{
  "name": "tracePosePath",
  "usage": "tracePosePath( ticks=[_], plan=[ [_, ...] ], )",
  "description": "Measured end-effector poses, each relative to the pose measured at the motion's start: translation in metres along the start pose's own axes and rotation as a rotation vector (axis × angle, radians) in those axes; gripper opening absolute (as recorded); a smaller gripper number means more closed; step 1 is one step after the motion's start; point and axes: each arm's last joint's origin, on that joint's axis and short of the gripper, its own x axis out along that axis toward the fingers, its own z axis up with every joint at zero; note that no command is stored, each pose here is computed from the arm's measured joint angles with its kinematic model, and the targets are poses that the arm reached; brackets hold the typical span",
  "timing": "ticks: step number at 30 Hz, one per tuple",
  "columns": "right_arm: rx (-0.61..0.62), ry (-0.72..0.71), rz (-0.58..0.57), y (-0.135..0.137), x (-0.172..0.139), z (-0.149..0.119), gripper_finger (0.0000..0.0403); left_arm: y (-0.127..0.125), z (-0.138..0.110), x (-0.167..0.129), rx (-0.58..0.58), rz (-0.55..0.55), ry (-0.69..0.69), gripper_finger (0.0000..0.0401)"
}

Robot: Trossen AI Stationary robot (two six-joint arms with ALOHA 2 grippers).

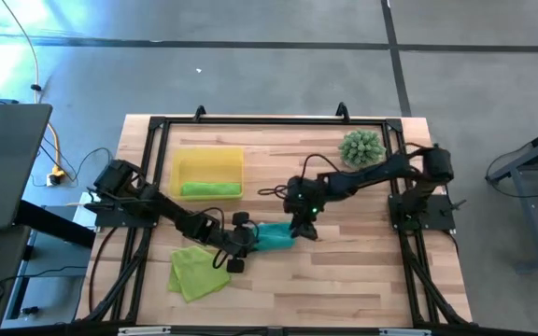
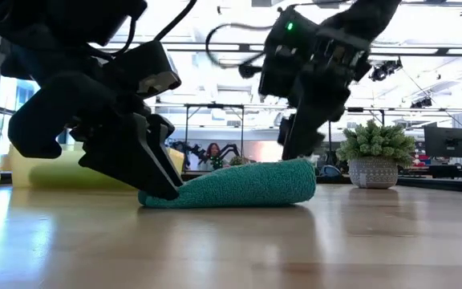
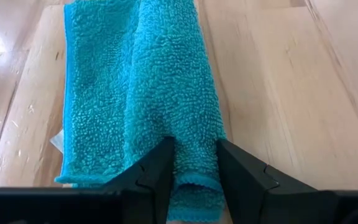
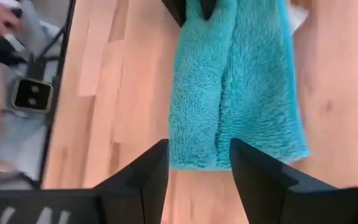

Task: Roll microfiber towels into tight, uniform cylinder then place into a basket
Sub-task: Roll the blue microfiber towel

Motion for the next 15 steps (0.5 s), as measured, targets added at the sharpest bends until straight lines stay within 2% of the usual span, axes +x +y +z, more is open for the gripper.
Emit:
tracePosePath(
  ticks=[5,10,13,15],
  plan=[
    [-0.251,-0.002,-0.098,0.031,0.0,-0.003,0.0158,0.0,0.0,0.0,-0.017,-0.002,0.002,0.0113],
    [-0.591,0.003,-0.314,0.071,0.021,-0.015,0.015,0.0,-0.001,0.0,-0.025,0.011,-0.001,0.0113],
    [-0.663,-0.006,-0.427,0.088,0.028,-0.022,0.0145,0.0,-0.001,0.0,-0.026,0.012,-0.001,0.0113],
    [-0.674,-0.031,-0.455,0.095,0.032,-0.024,0.0144,0.0,-0.001,0.0,-0.028,0.013,-0.002,0.0113]
  ],
)
